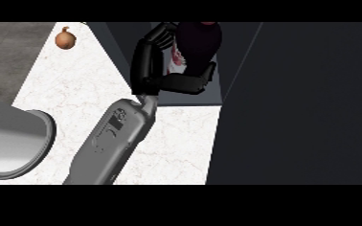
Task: Pick up the wine, place it into the cabinet and close the cabinet
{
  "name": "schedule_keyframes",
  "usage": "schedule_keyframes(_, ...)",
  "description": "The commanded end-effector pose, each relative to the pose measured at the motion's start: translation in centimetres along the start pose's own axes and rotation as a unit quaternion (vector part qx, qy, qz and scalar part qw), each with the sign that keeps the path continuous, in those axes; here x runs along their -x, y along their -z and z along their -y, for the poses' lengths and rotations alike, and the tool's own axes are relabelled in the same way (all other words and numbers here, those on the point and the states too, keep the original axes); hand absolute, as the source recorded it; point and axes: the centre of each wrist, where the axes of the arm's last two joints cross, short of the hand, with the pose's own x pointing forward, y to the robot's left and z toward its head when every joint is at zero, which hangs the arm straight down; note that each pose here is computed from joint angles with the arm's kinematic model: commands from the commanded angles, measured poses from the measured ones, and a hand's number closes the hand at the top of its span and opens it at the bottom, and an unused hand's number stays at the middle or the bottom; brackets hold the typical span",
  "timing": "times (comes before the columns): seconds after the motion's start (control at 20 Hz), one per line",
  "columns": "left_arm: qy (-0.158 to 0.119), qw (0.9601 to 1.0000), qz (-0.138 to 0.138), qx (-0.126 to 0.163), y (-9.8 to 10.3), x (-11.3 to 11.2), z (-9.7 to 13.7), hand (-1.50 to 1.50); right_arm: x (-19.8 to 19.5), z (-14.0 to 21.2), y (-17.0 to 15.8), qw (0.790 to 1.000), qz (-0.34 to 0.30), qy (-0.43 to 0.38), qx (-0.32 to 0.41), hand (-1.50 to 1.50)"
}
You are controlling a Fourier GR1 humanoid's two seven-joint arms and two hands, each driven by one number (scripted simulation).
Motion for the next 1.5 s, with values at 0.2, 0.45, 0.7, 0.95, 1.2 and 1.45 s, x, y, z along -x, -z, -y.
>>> schedule_keyframes(0.2,0.062,0.9980,0.016,-0.003,0.2,3.6,0.2,1.50,-0.4,0.3,-2.1,0.999,-0.005,0.028,-0.031,-1.50)
schedule_keyframes(0.45,0.067,0.9977,0.009,0.001,0.2,4.5,0.9,1.50,0.0,0.1,-1.6,0.999,0.009,0.027,-0.022,-1.50)
schedule_keyframes(0.7,0.058,0.9983,0.003,-0.008,0.0,6.0,0.4,1.50,0.2,0.5,-1.5,0.999,0.001,0.016,-0.033,-1.50)
schedule_keyframes(0.95,0.072,0.9972,-0.020,-0.010,-0.3,8.6,-0.9,1.50,-0.2,0.4,-1.7,0.999,0.007,0.023,-0.034,-1.50)
schedule_keyframes(1.2,0.089,0.9953,-0.038,0.000,-2.5,10.5,-0.8,1.50,-0.6,0.1,-0.2,0.999,0.002,0.020,-0.038,-1.50)
schedule_keyframes(1.45,0.136,0.9900,-0.035,-0.006,-2.5,11.8,-0.7,1.50,0.0,0.7,-1.1,0.999,0.002,0.012,-0.037,-1.50)
